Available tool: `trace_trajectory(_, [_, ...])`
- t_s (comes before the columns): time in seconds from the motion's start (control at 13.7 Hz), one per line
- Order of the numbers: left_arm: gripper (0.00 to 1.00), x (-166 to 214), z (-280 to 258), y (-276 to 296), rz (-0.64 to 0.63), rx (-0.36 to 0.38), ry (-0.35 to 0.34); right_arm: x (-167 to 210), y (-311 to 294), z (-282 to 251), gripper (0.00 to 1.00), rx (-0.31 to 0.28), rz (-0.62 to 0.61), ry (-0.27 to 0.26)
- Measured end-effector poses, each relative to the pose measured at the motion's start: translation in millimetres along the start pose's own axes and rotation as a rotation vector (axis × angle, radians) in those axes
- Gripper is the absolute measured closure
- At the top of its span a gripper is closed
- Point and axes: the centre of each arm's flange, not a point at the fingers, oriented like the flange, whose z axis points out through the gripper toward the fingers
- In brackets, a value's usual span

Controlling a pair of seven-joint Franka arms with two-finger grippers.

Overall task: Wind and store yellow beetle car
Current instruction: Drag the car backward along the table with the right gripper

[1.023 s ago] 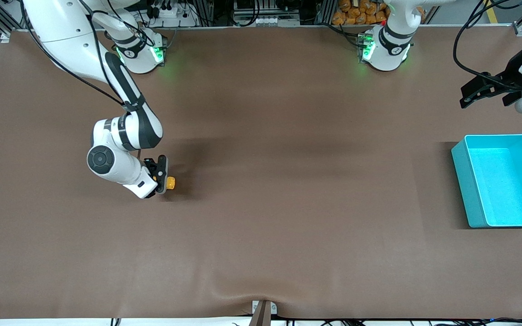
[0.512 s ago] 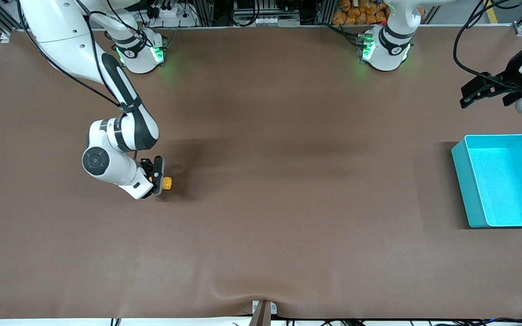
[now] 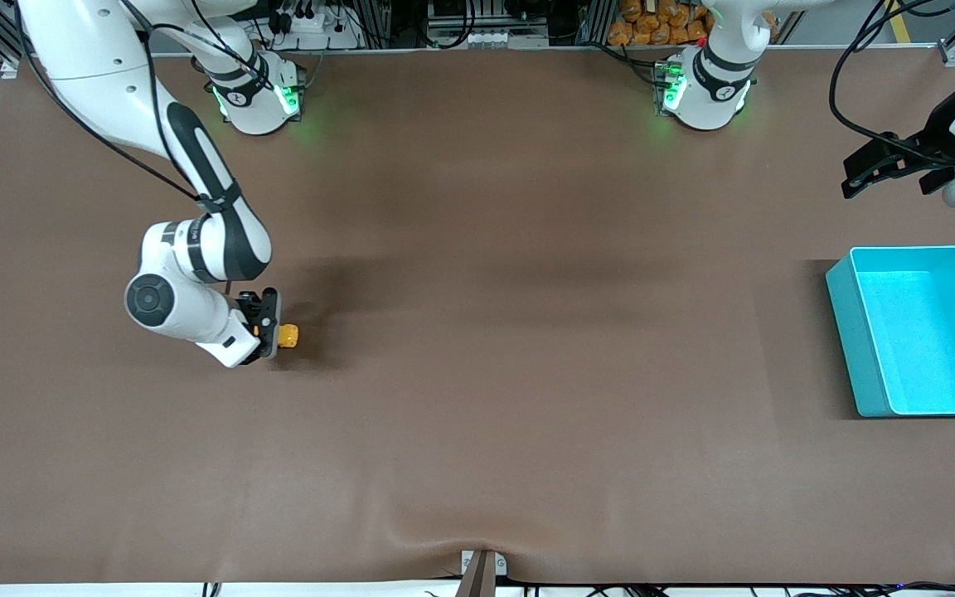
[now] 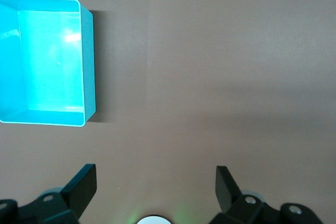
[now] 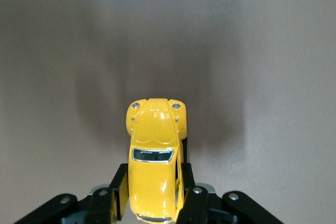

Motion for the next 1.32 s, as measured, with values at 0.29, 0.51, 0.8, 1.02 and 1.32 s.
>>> trace_trajectory(0.29, [0.0,0,0,0,0.0,0.0,0.0,-38,2,-1,0.57,0.007,-0.004,0.008])
trace_trajectory(0.51, [0.0,0,0,0,0.0,0.0,0.0,-64,2,0,0.57,0.009,0.006,0.011])
trace_trajectory(0.8, [0.0,0,0,0,0.0,0.0,0.0,-98,1,-1,0.57,0.007,0.005,0.013])
trace_trajectory(1.02, [0.0,0,0,0,0.0,0.0,0.0,-123,0,-2,0.57,0.007,-0.004,0.006])
trace_trajectory(1.32, [0.0,0,0,0,0.0,0.0,0.0,-161,-2,-3,0.57,0.002,-0.007,-0.03])
